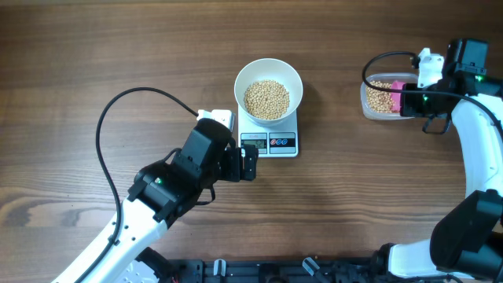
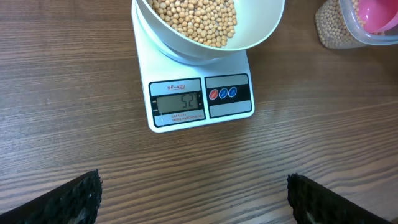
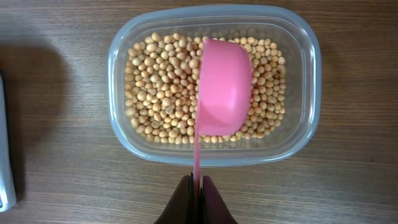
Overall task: Scoop item into bowl and weigh 150g on scale
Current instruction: 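Return the empty scoop with the right gripper to the tub, then scoop soybeans again from the tub with the right gripper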
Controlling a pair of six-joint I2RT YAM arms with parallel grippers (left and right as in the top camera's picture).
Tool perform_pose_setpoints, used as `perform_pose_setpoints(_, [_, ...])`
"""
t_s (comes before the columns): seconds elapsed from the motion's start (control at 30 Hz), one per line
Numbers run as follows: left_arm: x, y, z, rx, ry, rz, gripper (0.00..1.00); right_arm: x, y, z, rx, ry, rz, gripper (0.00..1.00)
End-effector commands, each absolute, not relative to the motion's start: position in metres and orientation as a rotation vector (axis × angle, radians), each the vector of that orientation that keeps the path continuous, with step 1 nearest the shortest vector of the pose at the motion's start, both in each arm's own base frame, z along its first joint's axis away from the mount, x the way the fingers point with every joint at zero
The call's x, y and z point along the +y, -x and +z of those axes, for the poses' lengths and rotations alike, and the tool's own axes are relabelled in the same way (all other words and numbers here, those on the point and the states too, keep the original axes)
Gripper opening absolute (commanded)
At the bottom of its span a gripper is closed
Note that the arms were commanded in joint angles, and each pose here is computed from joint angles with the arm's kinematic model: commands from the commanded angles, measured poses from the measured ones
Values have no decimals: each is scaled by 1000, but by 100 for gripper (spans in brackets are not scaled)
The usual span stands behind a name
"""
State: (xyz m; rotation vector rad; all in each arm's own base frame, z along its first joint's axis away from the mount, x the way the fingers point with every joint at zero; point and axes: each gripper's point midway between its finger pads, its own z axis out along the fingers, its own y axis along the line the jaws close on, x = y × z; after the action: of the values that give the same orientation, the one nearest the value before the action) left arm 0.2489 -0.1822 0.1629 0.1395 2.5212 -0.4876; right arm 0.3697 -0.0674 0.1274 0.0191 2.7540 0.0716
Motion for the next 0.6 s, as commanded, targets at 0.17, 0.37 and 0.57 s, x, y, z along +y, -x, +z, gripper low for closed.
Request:
perform_pose_setpoints(0.17, [-185,-249,164,2522,-140,-499,100,-56,-368,118,2771,4,149,4])
perform_pose_setpoints(0.37, [-185,-249,164,2522,-141,-499,100,-45,-365,114,2766,11,248,4])
perform_pose_setpoints(0.57, [-185,-249,164,2522,-140,-499,100,-38,-371,124,2680,-61,464,5])
